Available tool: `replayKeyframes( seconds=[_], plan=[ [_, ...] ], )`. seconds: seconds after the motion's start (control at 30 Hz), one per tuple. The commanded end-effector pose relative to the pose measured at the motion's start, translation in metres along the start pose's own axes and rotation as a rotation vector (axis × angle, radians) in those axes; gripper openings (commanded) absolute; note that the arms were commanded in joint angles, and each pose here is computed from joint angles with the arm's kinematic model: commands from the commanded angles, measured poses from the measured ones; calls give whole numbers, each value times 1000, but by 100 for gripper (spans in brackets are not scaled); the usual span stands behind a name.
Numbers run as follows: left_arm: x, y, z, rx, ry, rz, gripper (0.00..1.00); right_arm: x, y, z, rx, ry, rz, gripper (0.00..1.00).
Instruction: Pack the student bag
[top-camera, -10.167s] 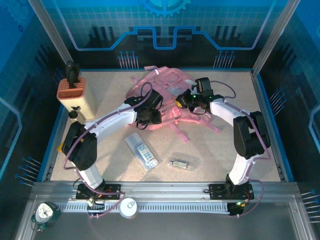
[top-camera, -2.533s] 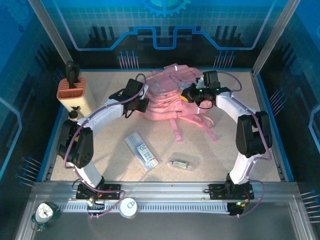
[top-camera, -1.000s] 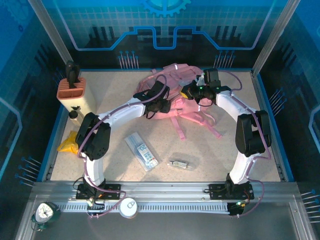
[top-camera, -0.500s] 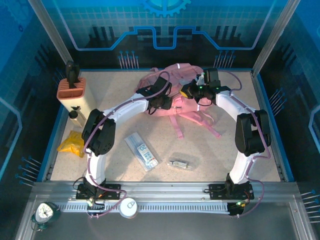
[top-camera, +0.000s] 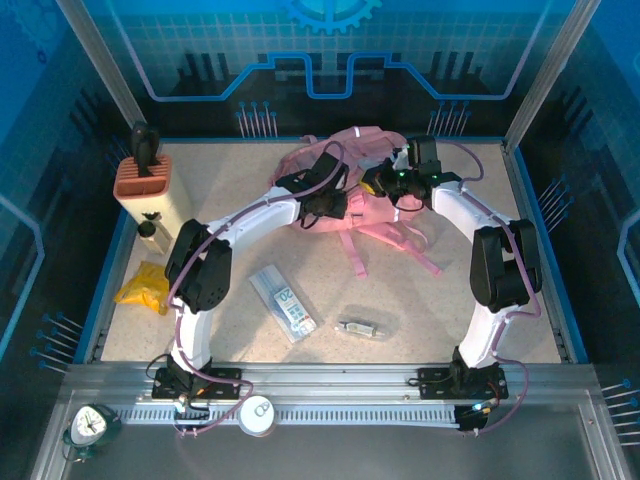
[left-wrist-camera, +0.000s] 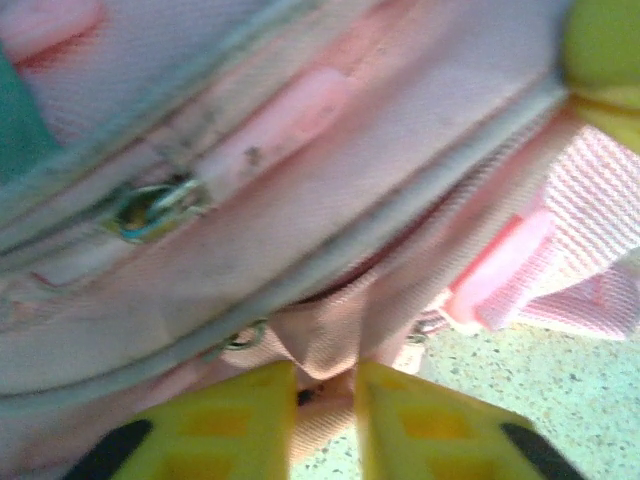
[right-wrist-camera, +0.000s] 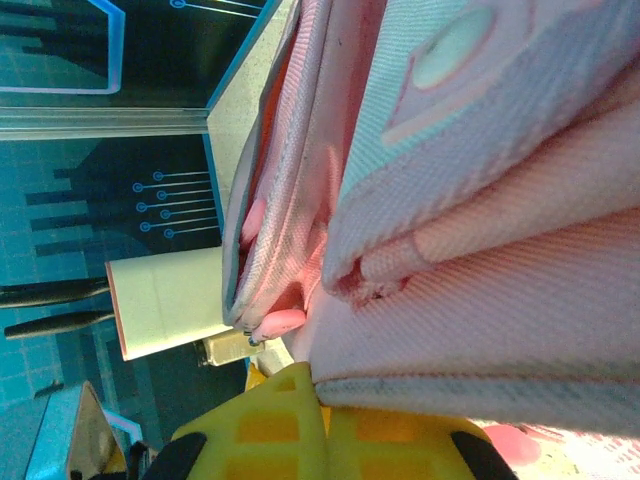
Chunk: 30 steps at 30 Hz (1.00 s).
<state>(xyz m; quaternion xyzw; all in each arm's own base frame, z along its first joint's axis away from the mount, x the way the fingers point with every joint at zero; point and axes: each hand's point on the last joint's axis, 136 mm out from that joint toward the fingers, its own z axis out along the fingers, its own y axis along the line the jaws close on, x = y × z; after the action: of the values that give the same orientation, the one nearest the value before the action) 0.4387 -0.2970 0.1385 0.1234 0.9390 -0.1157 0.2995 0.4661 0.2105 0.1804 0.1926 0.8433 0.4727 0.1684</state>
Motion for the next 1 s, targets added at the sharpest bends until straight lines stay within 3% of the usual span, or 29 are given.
replayKeyframes(
  seconds=[0.0,0.1,0.3,0.43,0.6,0.97],
  plan=[
    [3,-18,-31,50,2,-3,33,-1,40,-1,-138,23,-92,0],
    [2,19,-42,-6,-17,-133,44,-1,34,-4,-130,18,-78,0],
    [-10,90,-49,26,-50,-519,46,4,30,-6,-122,25,-78,0],
    [-16,112,-40,58,-43,-702,49,7,25,-4,-116,30,-70,0],
    [-16,115,-21,85,2,-837,50,7,29,-6,-123,27,-75,0],
    [-20,105,10,177,17,-1055,42,9,31,-3,-127,31,-75,0]
  ],
)
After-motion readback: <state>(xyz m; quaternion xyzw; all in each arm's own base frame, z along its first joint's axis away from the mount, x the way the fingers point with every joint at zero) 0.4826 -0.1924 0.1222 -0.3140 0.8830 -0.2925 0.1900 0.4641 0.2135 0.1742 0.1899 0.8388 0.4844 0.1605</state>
